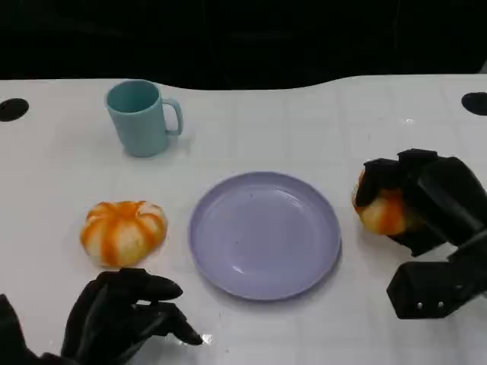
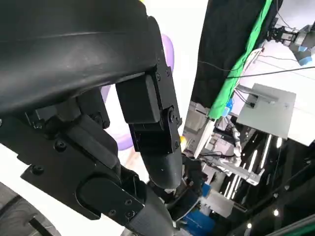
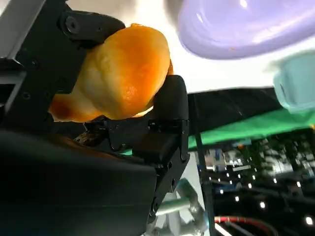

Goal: Grasp the bread from the table and place it into the plate.

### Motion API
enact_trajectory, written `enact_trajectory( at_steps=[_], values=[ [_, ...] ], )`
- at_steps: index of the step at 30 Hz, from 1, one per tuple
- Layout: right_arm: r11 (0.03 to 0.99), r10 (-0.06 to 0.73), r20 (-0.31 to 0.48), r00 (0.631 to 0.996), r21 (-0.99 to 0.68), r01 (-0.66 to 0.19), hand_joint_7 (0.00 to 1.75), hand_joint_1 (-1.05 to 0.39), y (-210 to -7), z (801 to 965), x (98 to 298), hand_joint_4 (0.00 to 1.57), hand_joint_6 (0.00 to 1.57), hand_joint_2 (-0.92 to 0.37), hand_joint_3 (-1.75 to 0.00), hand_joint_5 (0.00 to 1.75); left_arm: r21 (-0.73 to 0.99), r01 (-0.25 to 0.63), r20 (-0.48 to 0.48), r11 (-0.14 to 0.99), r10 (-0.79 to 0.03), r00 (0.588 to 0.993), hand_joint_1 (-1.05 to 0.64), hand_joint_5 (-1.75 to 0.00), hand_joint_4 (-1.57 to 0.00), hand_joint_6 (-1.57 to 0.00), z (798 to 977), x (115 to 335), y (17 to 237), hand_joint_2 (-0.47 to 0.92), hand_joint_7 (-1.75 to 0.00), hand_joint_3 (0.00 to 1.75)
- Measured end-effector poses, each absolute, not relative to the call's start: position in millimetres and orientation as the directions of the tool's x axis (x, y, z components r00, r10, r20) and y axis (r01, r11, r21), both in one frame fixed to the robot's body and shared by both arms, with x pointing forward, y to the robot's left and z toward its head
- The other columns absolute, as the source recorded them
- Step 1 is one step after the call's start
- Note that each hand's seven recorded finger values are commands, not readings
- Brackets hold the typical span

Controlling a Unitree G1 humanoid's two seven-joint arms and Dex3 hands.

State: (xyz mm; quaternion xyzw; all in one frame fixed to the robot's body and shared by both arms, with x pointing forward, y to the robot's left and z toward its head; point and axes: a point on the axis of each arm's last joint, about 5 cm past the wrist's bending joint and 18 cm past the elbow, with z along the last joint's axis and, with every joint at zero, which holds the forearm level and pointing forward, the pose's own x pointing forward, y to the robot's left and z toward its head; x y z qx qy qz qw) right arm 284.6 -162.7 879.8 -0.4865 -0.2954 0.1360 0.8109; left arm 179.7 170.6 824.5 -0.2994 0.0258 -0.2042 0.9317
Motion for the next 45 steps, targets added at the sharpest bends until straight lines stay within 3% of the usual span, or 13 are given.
enact_trajectory(
  at_steps=[6, 15, 19, 24, 31, 33, 34, 35, 38, 40, 41, 43, 45],
  values=[
    [0.593, 0.540, 0.438, 0.719, -0.804, 0.045, 1.60, 0.08, -143.9, 894.6, 287.3, 1.06, 0.88, -0.12, -1.49, 1.75, -0.569, 0.366, 0.075, 0.736, -0.396, 0.915, -0.95, -0.48, -1.57, -1.57, 824.6, 179.7, 170.4, 0.65, 0.00, 0.00],
    [0.611, 0.622, 0.440, 0.648, -0.790, -0.049, 1.60, 0.01, -116.4, 908.0, 286.6, 1.06, 0.89, -0.10, -1.52, 1.75, -0.567, 0.361, 0.074, 0.740, -0.391, 0.917, -0.96, -0.49, -1.57, -1.57, 825.4, 179.7, 170.2, 0.65, -0.01, 0.00],
    [0.628, 0.633, 0.452, 0.629, -0.774, -0.077, 1.73, 0.03, -104.2, 906.1, 283.9, 1.05, 0.82, -0.10, -1.48, 1.75, -0.566, 0.364, 0.076, 0.740, -0.393, 0.917, -0.96, -0.49, -1.57, -1.57, 825.8, 179.6, 169.9, 0.65, -0.01, 0.00],
    [0.615, 0.670, 0.424, 0.609, -0.776, -0.137, 1.75, -0.02, -82.9, 897.5, 278.3, 1.05, 0.80, -0.15, -1.47, 1.75, -0.566, 0.364, 0.074, 0.740, -0.394, 0.916, -0.96, -0.48, -1.57, -1.57, 825.5, 179.1, 169.4, 0.65, -0.01, 0.00],
    [0.590, 0.687, 0.388, 0.615, -0.792, -0.159, 1.75, -0.04, -68.4, 893.6, 280.3, 1.03, 0.78, -0.19, -1.44, 1.75, -0.568, 0.362, 0.073, 0.740, -0.393, 0.917, -0.95, -0.48, -1.57, -1.57, 825.2, 178.6, 169.4, 0.66, -0.01, 0.00],
    [0.580, 0.692, 0.373, 0.619, -0.797, -0.169, 1.64, -0.04, -68.0, 891.9, 280.4, 1.01, 0.81, -0.23, -1.40, 1.75, -0.568, 0.362, 0.073, 0.740, -0.393, 0.917, -0.95, -0.48, -1.57, -1.57, 825.2, 178.5, 169.4, 0.66, -0.01, 0.00],
    [0.575, 0.693, 0.364, 0.623, -0.800, -0.173, 1.42, -0.05, -68.6, 891.2, 280.8, 0.98, 0.86, -0.25, -1.38, 1.72, -0.568, 0.362, 0.073, 0.739, -0.393, 0.917, -0.95, -0.48, -1.57, -1.57, 825.2, 178.5, 169.3, 0.66, -0.01, 0.00],
    [0.571, 0.695, 0.357, 0.625, -0.802, -0.177, 1.08, -0.08, -69.1, 890.9, 281.0, 0.96, 0.91, -0.31, -1.24, 1.54, -0.568, 0.361, 0.073, 0.739, -0.392, 0.917, -0.95, -0.48, -1.57, -1.57, 825.2, 178.3, 169.4, 0.66, -0.01, 0.00],
    [0.548, 0.708, 0.325, 0.627, -0.812, -0.199, 0.51, -0.13, -70.1, 890.1, 281.4, 0.89, 0.93, -0.36, -1.00, 1.16, -0.568, 0.361, 0.073, 0.739, -0.392, 0.917, -0.96, -0.48, -1.57, -1.57, 825.2, 178.0, 169.3, 0.66, -0.01, 0.00],
    [0.534, 0.716, 0.306, 0.628, -0.819, -0.210, 0.35, -0.15, -70.3, 890.1, 281.7, 0.85, 0.91, -0.36, -0.96, 1.03, -0.568, 0.361, 0.074, 0.740, -0.392, 0.917, -0.96, -0.49, -1.57, -1.57, 825.3, 177.8, 169.3, 0.66, -0.01, 0.00],
    [0.527, 0.718, 0.298, 0.629, -0.823, -0.212, 0.24, -0.20, -70.5, 890.0, 281.9, 0.70, 0.83, -0.39, -0.91, 0.84, -0.568, 0.361, 0.073, 0.740, -0.392, 0.917, -0.96, -0.49, -1.57, -1.57, 825.2, 177.7, 169.3, 0.65, -0.01, 0.00],
    [0.511, 0.727, 0.275, 0.629, -0.829, -0.229, 0.13, -0.28, -71.3, 891.0, 282.7, 0.61, 0.77, -0.46, -0.80, 0.62, -0.568, 0.361, 0.073, 0.740, -0.391, 0.917, -0.96, -0.49, -1.57, -1.57, 825.2, 177.5, 169.2, 0.65, -0.01, 0.00],
    [0.489, 0.742, 0.252, 0.621, -0.837, -0.245, 0.04, -0.39, -72.5, 892.9, 283.6, 0.50, 0.66, -0.69, -0.40, 0.44, -0.568, 0.361, 0.074, 0.739, -0.391, 0.917, -0.96, -0.49, -1.57, -1.57, 825.4, 177.4, 169.1, 0.65, -0.01, 0.00]
  ],
)
